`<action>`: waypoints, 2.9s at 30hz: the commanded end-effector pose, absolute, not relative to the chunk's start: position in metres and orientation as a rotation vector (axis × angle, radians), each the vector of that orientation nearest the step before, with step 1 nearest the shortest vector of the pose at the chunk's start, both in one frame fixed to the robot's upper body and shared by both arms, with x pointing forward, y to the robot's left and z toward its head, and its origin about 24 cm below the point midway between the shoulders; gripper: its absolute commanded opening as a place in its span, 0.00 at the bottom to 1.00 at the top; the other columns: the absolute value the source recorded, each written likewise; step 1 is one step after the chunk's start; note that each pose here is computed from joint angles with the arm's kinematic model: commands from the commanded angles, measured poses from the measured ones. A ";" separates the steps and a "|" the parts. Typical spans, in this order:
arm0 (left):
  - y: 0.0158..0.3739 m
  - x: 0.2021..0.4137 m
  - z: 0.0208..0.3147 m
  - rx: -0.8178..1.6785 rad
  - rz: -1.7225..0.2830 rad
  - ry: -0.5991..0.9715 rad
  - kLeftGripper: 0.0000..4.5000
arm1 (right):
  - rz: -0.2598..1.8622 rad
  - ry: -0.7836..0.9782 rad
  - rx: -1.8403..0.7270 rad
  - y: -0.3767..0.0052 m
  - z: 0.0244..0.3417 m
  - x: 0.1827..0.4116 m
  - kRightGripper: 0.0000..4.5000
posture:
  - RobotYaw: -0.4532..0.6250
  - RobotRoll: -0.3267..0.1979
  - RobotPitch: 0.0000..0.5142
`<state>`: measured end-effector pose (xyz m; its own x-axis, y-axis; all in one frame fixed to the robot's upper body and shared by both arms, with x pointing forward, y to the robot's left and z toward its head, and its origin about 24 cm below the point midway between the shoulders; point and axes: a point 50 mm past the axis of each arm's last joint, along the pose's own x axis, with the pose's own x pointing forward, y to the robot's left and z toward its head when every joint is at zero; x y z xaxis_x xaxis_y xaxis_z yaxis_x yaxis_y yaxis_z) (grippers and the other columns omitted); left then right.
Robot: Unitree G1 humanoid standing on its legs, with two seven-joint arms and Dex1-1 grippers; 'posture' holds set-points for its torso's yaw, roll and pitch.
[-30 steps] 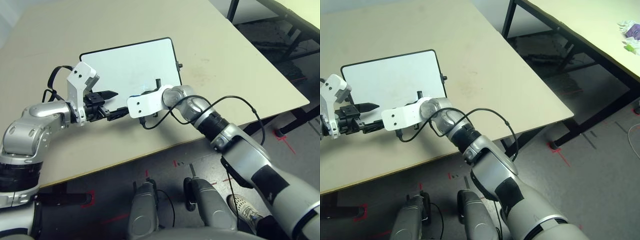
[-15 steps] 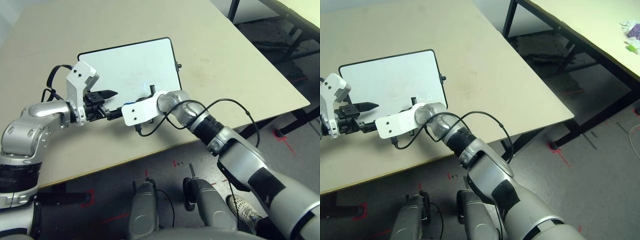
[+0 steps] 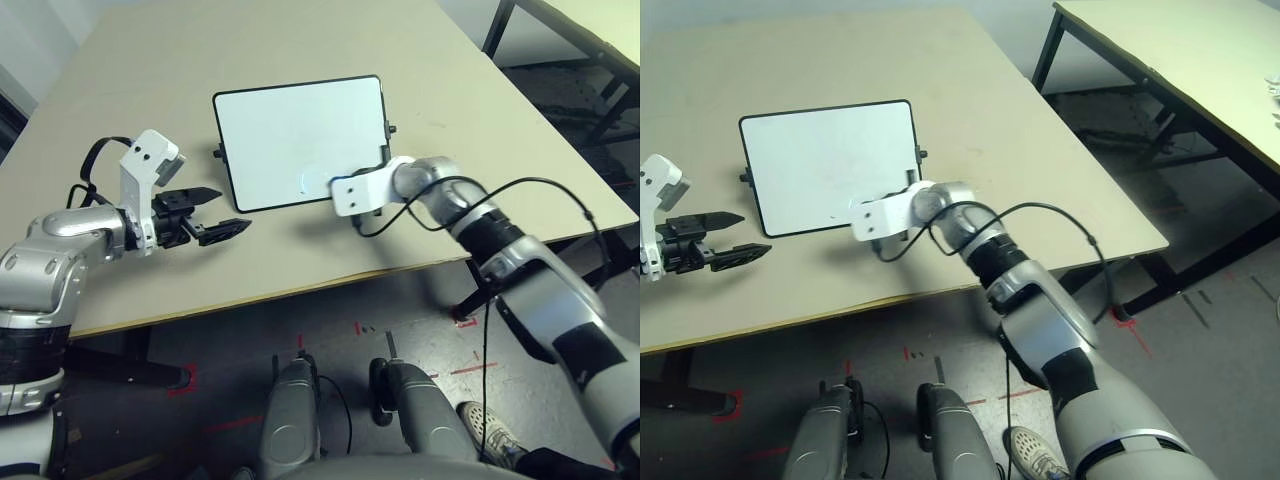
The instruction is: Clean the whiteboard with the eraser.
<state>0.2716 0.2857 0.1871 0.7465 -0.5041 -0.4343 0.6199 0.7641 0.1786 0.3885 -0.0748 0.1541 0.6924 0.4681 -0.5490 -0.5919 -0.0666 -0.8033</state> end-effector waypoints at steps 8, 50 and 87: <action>0.291 0.273 0.182 0.328 -0.629 0.395 1.00 | 0.956 0.085 -1.310 -0.014 0.144 0.377 0.12 | 0.46 0.62 0.39; 0.331 0.226 0.193 0.295 -0.357 0.425 1.00 | 1.249 -0.182 -1.322 0.114 0.136 0.315 0.11 | 0.58 0.62 0.43; 0.316 0.272 0.280 0.201 -0.128 -0.484 1.00 | 0.862 -0.563 -0.442 0.026 0.263 0.338 0.11 | 0.47 0.62 0.29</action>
<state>0.2713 0.3096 0.2843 0.8881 -0.2355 0.3949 0.1416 0.9572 0.2524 0.3459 0.0422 0.2430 0.5365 0.8378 0.1014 -0.6179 0.4717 -0.6290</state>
